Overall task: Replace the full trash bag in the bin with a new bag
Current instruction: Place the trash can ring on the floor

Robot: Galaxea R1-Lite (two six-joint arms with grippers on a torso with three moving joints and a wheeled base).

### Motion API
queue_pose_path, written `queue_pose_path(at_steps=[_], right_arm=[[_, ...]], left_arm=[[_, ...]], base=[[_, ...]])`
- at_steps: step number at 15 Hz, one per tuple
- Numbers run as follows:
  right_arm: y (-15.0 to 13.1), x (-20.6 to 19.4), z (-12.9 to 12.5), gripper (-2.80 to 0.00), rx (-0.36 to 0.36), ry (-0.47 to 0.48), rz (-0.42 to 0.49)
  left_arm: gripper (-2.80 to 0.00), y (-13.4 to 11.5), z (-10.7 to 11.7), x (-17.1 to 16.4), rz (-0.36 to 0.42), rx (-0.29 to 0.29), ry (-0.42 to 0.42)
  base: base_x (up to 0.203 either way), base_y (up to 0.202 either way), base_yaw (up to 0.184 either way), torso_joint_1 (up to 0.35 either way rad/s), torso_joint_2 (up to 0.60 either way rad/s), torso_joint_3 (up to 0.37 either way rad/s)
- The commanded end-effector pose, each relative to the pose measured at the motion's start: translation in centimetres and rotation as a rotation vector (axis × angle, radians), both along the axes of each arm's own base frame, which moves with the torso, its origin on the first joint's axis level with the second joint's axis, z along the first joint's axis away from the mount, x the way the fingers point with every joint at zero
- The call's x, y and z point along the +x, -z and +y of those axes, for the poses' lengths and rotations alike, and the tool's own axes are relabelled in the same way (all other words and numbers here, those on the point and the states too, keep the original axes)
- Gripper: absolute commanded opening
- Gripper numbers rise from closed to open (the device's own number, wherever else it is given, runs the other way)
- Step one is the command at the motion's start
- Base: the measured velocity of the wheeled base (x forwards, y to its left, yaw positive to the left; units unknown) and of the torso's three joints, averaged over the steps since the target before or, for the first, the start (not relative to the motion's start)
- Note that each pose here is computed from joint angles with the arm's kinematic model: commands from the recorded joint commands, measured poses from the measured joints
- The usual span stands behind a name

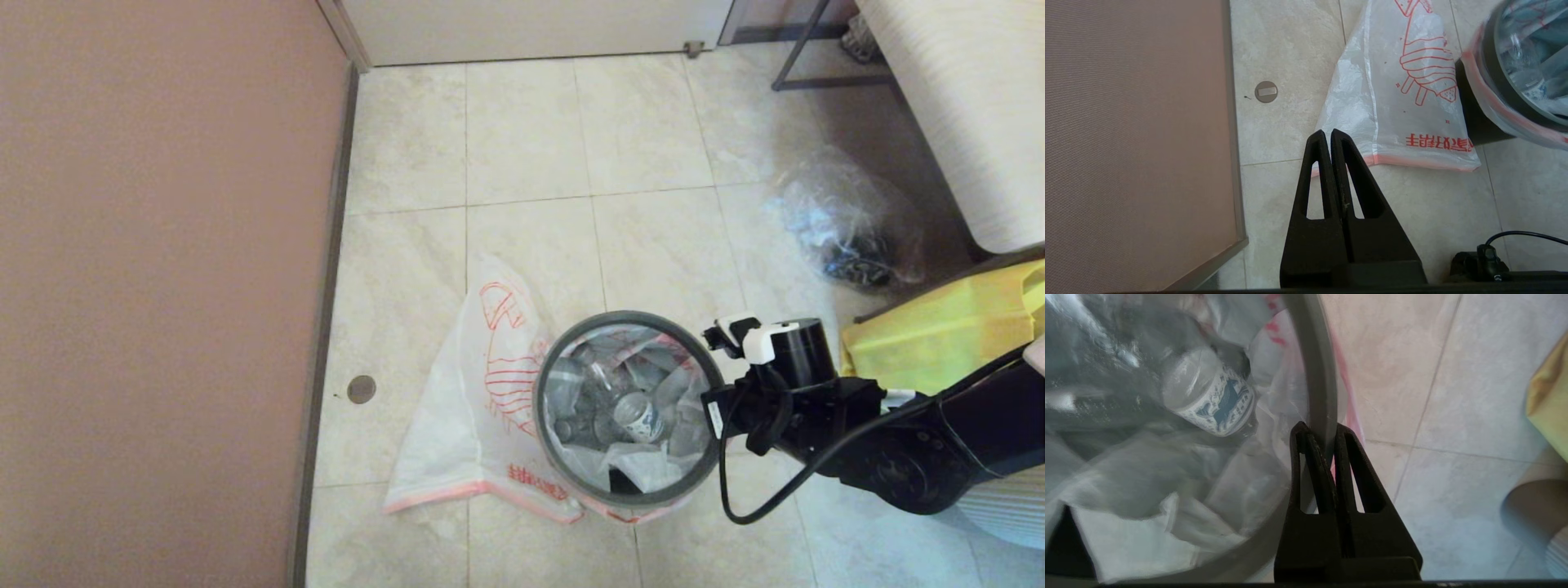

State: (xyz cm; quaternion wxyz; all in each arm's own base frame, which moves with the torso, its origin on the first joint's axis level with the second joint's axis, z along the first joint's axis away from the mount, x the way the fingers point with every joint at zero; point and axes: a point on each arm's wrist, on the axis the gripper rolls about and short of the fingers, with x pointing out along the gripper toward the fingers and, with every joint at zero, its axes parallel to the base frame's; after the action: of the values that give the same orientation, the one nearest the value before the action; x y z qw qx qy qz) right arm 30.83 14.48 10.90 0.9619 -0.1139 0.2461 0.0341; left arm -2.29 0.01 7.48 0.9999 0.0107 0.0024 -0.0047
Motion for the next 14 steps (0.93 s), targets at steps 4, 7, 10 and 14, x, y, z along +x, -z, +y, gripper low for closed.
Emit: queue_pose_path(at_steps=[4,7,10,14], right_arm=[[-2.2,-1.3,-0.1,-2.80,0.014,-0.015,-0.043],[-3.6,-2.5,0.3,-2.80,0.020,-0.043,-0.064],[-5.9,-4.9,0.4,-2.80,0.029,-0.084,-0.069],[-8.6,-9.2,-1.7,-2.80,0.021,-0.092,-0.026]], left_arm=[[-2.80,0.0,0.0,0.0,0.001,0.000,0.000],[-2.80,0.0,0.0,0.0,0.001,0.000,0.000],[-2.80,0.0,0.0,0.0,0.001,0.000,0.000],[-2.80,0.0,0.0,0.0,0.001,0.000,0.000]], base=[[0.000,0.000,0.000,0.000,0.00,0.000],[0.000,0.000,0.000,0.000,0.00,0.000],[0.000,0.000,0.000,0.000,0.00,0.000],[0.000,0.000,0.000,0.000,0.00,0.000]])
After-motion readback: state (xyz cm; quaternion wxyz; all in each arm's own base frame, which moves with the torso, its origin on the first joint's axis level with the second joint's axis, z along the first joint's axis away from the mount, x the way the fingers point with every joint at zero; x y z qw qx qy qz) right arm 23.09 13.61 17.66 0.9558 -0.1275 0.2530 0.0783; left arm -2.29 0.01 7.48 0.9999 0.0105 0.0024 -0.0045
